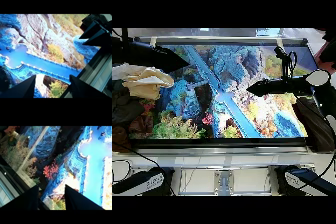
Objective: Fold the shirts.
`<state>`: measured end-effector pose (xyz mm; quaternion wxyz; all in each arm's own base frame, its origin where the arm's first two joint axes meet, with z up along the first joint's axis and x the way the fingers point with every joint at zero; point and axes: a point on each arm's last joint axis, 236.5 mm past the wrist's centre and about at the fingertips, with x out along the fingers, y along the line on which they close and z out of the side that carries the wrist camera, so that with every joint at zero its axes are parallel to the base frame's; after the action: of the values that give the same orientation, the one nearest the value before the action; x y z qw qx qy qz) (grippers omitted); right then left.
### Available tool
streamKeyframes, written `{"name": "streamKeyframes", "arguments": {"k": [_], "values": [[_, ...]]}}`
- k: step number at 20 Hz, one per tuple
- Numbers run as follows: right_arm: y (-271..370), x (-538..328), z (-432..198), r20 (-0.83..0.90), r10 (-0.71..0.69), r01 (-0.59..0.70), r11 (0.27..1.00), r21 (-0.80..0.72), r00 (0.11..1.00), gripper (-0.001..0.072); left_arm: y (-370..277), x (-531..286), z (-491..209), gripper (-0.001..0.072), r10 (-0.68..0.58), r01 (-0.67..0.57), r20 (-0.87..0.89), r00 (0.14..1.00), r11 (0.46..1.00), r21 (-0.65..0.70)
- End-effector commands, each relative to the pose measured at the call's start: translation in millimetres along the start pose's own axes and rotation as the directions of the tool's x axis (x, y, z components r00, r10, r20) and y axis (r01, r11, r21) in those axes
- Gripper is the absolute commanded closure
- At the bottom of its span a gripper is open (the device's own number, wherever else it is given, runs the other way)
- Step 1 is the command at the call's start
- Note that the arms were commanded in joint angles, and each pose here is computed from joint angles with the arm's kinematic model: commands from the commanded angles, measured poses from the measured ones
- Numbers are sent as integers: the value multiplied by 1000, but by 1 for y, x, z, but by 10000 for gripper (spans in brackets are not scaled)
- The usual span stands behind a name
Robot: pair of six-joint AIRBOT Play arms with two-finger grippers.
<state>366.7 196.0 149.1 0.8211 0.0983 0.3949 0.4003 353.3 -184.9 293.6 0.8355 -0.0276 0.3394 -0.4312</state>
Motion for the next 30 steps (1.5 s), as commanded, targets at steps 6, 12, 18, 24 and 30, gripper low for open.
{"name": "streamKeyframes", "arguments": {"k": [6, 12, 18, 24, 30], "values": [[1, 0, 0, 1, 1, -1, 1000, -2, 1000, 337, 0, 0, 0, 217, 1, -1, 1, 1000, 1000, 0], [1, 0, 0, 1, 1, -1, 1000, -2, 1000, 337, 0, 0, 1, 217, -1, 1, 4, 1000, 1000, 0], [-7, 0, 14, 57, -32, 32, 999, 0, 998, 328, 8, 0, 0, 230, 33, -33, 1, 999, 999, 11], [-11, -2, 29, 123, -51, 45, 998, 51, 991, 328, 157, -48, -2, 488, 634, -628, -11, 773, 768, 128], [-11, -2, 29, 120, -50, 44, 998, 50, 991, 328, 275, -59, -6, 200, 865, -865, -30, 502, 502, 2]]}}
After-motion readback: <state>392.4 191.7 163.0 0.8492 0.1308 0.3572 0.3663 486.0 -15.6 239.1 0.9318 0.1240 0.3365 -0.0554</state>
